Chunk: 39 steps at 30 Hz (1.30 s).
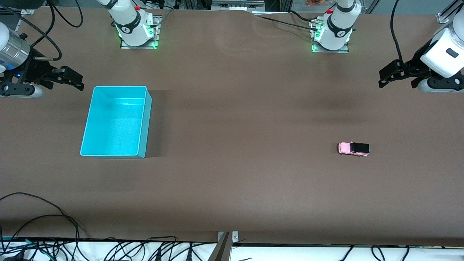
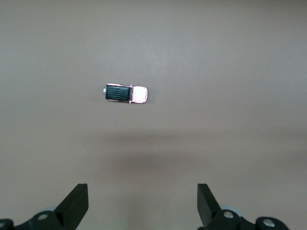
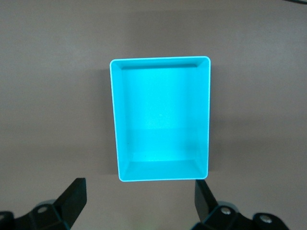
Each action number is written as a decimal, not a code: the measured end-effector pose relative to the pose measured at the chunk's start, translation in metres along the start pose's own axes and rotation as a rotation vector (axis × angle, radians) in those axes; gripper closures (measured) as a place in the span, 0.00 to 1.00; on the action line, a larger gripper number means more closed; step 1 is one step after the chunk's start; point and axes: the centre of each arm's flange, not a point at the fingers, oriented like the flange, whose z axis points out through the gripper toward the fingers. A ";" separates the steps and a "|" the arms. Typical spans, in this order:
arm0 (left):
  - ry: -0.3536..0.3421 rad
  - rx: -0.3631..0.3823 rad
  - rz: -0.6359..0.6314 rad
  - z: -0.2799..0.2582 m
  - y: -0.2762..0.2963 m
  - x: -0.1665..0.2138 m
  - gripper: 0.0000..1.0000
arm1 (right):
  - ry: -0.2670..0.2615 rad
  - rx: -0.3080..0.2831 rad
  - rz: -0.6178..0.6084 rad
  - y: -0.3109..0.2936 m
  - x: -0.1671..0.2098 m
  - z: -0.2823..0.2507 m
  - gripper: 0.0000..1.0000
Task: Wind and store pink jeep toy
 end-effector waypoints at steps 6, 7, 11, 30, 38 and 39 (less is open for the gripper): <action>0.011 -0.001 0.000 -0.005 0.000 0.001 0.00 | 0.000 0.000 0.000 0.000 0.000 0.000 0.00; 0.010 -0.001 0.001 -0.005 0.001 0.001 0.00 | 0.000 0.000 0.000 0.000 0.000 0.000 0.00; 0.007 -0.001 -0.001 -0.002 0.000 0.003 0.00 | 0.000 0.000 0.000 0.000 0.000 0.000 0.00; -0.023 0.000 -0.023 0.015 -0.012 0.015 0.00 | 0.000 0.000 0.000 0.000 0.000 0.000 0.00; -0.023 0.000 -0.023 0.015 -0.012 0.015 0.00 | 0.000 0.000 0.001 0.001 0.000 0.000 0.00; -0.024 0.000 -0.023 0.016 -0.012 0.015 0.00 | 0.000 0.000 0.001 0.001 0.000 0.000 0.00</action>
